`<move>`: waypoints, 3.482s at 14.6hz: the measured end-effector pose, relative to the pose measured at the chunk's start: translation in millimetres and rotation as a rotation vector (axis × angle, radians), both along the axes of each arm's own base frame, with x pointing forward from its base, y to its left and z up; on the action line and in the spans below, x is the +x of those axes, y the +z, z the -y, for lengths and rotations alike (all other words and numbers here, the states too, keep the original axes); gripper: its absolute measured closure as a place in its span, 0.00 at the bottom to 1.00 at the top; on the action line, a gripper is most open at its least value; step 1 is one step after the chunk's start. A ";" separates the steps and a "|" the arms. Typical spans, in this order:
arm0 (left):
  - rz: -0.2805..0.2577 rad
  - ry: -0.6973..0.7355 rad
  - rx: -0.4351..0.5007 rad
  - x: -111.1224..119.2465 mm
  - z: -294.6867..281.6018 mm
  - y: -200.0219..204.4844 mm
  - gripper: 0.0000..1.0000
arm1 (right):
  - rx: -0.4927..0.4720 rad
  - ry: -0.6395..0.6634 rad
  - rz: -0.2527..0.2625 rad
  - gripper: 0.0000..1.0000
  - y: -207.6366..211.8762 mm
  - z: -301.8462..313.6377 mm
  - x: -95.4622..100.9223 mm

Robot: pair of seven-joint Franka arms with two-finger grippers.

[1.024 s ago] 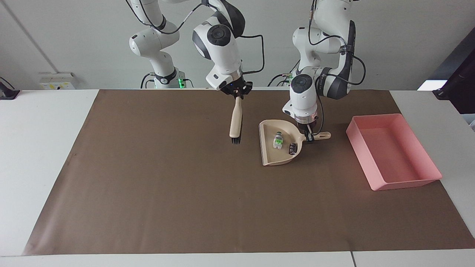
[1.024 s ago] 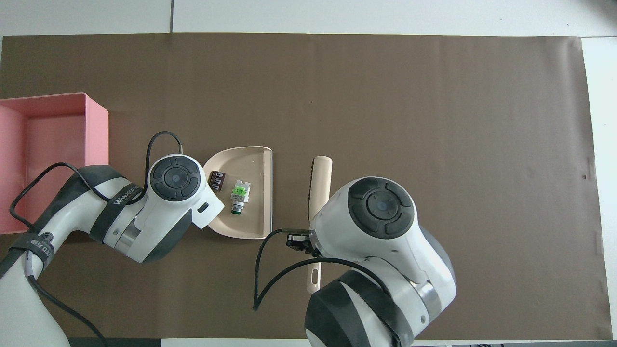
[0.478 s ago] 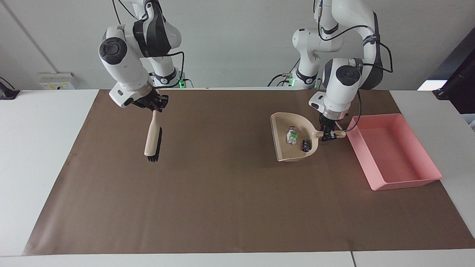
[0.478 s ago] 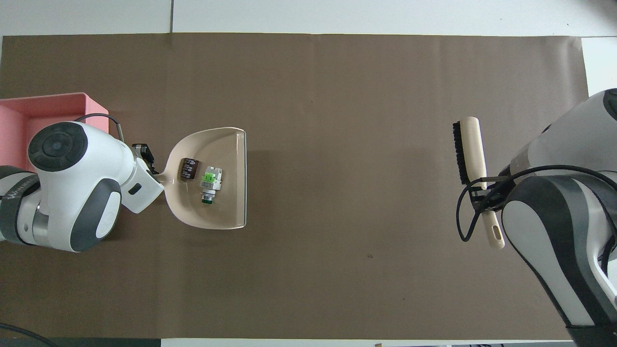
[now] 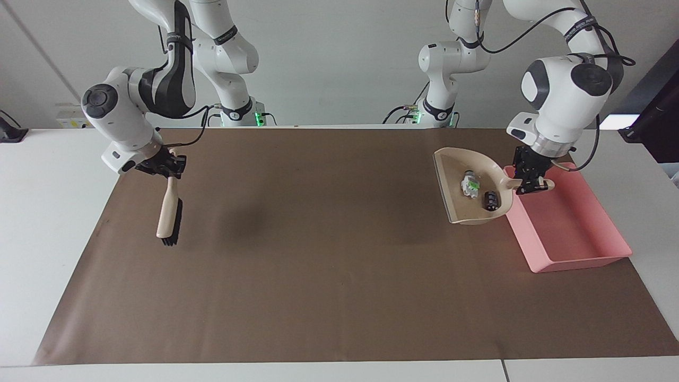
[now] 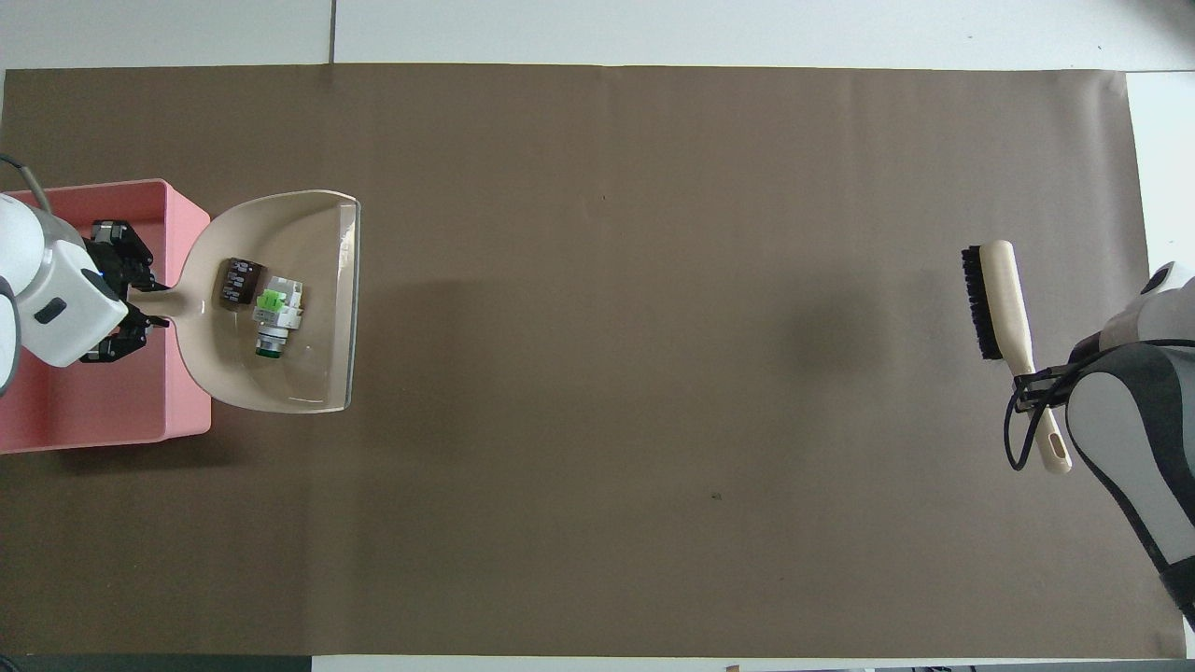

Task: Clean e-waste and dump in bin
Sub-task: 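Lift the dustpan with the left gripper while the right gripper returns the brush, then tip the dustpan over the pink bin while the right gripper releases the brush, then lower the dustpan back onto the table with the left gripper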

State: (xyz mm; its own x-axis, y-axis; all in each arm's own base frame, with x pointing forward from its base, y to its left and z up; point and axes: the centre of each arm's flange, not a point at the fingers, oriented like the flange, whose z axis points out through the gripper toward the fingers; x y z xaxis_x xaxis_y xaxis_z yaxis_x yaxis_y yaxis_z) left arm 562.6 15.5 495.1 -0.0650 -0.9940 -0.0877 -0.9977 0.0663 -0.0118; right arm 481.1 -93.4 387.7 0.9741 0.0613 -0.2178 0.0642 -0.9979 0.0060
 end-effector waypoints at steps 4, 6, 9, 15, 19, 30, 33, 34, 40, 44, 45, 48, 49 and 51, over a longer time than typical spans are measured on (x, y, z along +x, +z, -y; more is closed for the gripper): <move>0.022 0.001 0.031 13.3 -86.0 16.3 0.67 | -0.003 -0.017 -0.001 0.74 -21.1 -2.4 4.1; 0.007 -0.013 0.085 13.0 -114.2 15.3 0.67 | -0.005 -0.026 -0.004 0.74 -25.1 -3.6 3.4; -0.005 -0.026 0.157 9.7 -140.6 17.1 0.67 | -0.007 -0.037 -0.003 0.74 -28.1 -4.1 2.1; -0.025 -0.075 0.349 15.7 -176.7 3.5 0.67 | -0.007 -0.036 0.010 0.74 -47.3 -6.4 -7.7; -0.022 -0.103 0.507 24.7 -187.2 -4.2 0.67 | -0.007 -0.036 0.016 0.73 -47.2 -7.4 -12.6; -0.006 -0.121 0.762 33.0 -182.4 2.7 0.67 | -0.031 0.036 0.185 0.00 38.0 -38.2 33.5; 0.002 -0.130 0.835 37.1 -173.1 4.1 0.67 | -0.046 0.031 0.295 0.00 100.5 -39.9 53.1; 0.000 -0.132 0.861 38.1 -169.1 4.7 0.67 | -0.050 0.001 0.306 0.00 121.8 -41.2 54.2; -0.007 -0.130 0.928 43.7 -138.6 23.2 0.67 | -0.072 -0.218 0.274 0.00 240.3 -45.0 37.6; 0.053 -0.085 0.856 33.0 -118.7 63.7 0.67 | -0.074 -0.254 0.234 0.00 266.0 -50.4 40.3; 0.061 -0.074 0.807 29.7 -111.9 68.4 0.67 | -0.074 -0.254 0.231 0.00 265.7 -50.2 43.1; 0.060 -0.049 0.638 24.4 -81.4 61.6 0.67 | -0.074 -0.259 0.221 0.00 260.3 -47.6 48.3; 0.050 -0.049 0.579 22.9 -68.7 52.9 0.67 | -0.073 -0.255 0.220 0.00 260.0 -49.5 48.6; 0.014 -0.085 0.501 19.5 -32.6 30.5 0.67 | -0.070 -0.239 0.222 0.00 261.0 -58.4 49.1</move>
State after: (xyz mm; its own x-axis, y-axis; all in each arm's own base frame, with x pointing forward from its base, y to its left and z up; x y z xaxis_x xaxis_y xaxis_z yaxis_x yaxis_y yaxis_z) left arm 582.0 48.2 525.6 -0.1391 -0.8211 -0.5536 -0.9885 0.1483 0.0284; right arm 530.2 -35.0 648.7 0.9832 -0.1827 0.0061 -0.1827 -0.9812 0.0629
